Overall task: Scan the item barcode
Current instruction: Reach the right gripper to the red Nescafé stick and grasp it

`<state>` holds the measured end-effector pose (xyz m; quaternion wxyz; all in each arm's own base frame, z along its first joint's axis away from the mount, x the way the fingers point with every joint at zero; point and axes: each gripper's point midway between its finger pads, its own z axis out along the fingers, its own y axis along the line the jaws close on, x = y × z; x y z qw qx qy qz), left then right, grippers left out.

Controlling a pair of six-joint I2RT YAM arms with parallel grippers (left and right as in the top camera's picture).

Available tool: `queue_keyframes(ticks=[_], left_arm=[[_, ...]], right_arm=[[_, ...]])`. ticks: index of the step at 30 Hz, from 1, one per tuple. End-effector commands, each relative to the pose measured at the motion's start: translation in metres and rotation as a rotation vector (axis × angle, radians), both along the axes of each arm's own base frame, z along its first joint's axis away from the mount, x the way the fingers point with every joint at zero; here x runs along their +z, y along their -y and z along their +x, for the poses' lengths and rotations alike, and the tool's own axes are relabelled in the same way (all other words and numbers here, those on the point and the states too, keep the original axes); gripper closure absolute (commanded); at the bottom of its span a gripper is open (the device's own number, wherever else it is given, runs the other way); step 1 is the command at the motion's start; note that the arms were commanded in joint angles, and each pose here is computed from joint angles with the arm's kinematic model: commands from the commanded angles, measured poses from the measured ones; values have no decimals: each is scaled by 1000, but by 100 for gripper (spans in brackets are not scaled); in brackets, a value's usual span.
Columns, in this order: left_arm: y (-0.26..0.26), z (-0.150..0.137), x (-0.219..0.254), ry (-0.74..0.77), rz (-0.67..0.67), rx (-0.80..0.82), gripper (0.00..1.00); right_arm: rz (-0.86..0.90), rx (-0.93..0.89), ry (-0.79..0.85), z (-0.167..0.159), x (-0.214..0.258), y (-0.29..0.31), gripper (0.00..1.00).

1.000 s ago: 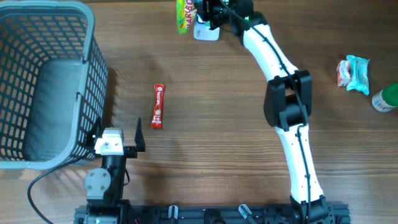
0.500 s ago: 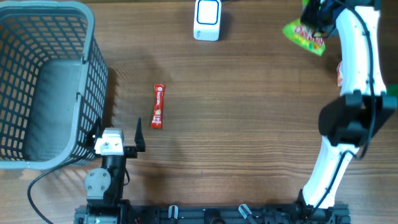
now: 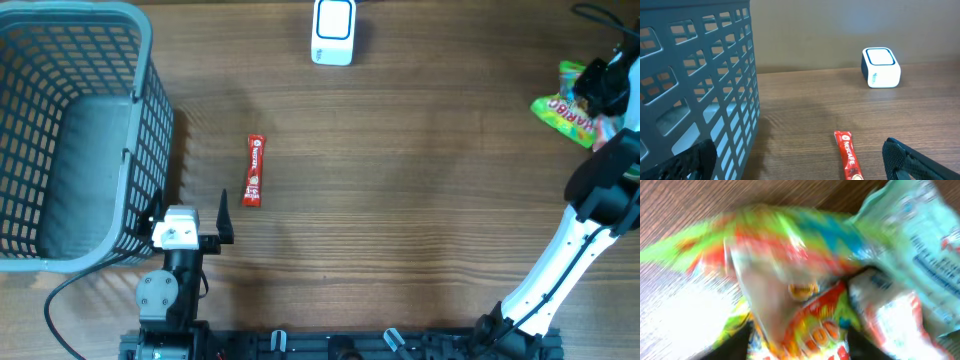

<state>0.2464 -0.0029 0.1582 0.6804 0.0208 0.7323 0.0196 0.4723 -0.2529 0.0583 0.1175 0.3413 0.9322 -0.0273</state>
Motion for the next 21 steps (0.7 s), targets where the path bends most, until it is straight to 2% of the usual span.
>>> queue_keyframes(ticks=[1,3,4,7,12,17,18,20,21], left_arm=[[0,0,-1,3,-6,1,0],[0,0,-1,3,-6,1,0],[0,0,-1,3,-6,1,0],[0,0,-1,3,-6,1,0],[0,0,-1,3,-6,1,0],[0,0,-1,3,-6,1,0],[0,0,-1,3,-6,1,0],[0,0,-1,3,-6,1,0],[0,0,-1,3,-6,1,0]], right_arm=[[39,92,224,39,78,-34,1],[135,162,403,55,150,-86,0],[171,184,441,55,172,-110,1],[271,317,411,35,207,-213,0],[408,714,123,-28,156,-433,0],[344,1041,89,-87,75,-583,0],[274,1027,84,-103,43,-605,0],[181,985,117,-106,23,-617,3],[152,974,152,-106,18,-629,7]])
